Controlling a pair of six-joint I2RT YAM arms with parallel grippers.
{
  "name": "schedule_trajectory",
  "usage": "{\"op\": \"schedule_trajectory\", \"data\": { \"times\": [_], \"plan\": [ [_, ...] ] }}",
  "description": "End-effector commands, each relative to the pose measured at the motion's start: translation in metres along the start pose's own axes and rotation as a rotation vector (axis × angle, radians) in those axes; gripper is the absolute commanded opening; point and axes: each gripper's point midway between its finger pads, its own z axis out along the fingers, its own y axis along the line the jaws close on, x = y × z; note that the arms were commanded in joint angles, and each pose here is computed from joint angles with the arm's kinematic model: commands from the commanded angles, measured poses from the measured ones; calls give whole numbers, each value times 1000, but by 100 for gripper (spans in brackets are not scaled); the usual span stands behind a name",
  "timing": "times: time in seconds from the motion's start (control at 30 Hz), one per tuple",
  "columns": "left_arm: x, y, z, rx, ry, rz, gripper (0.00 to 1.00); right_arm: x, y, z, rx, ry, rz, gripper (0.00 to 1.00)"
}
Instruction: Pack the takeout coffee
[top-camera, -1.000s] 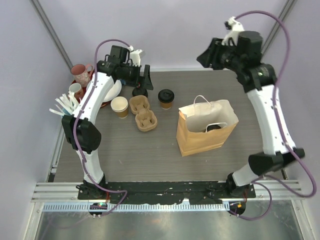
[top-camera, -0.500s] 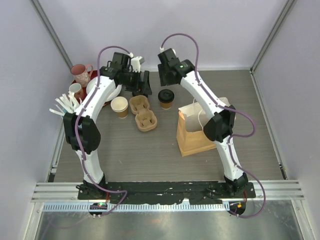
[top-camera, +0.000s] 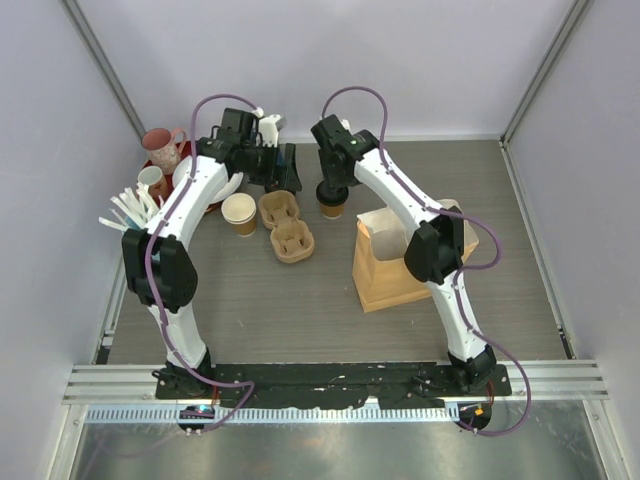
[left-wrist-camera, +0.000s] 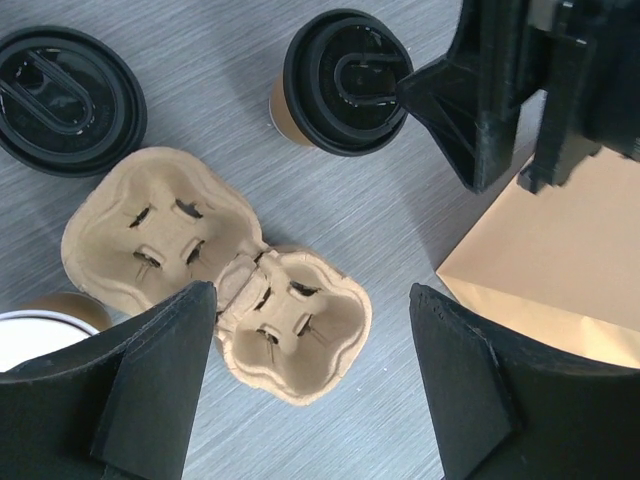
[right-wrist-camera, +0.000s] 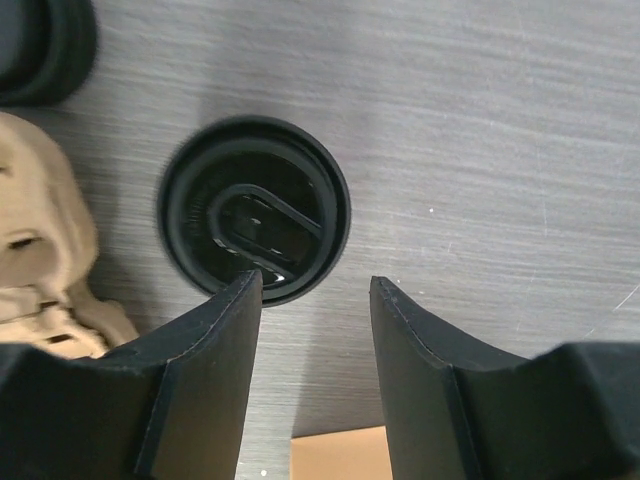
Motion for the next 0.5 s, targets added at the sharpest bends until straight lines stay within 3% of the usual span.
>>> {"op": "schedule_trajectory", "data": {
  "times": [0.0,0.47],
  "plan": [
    [-12,-7,-9,29,-55,13,81,0,-8,1,-23,12,75,53],
    [-14,-11,-11,40,-62,22,81,10,7,24,-114,62,128,46]
  ]
}}
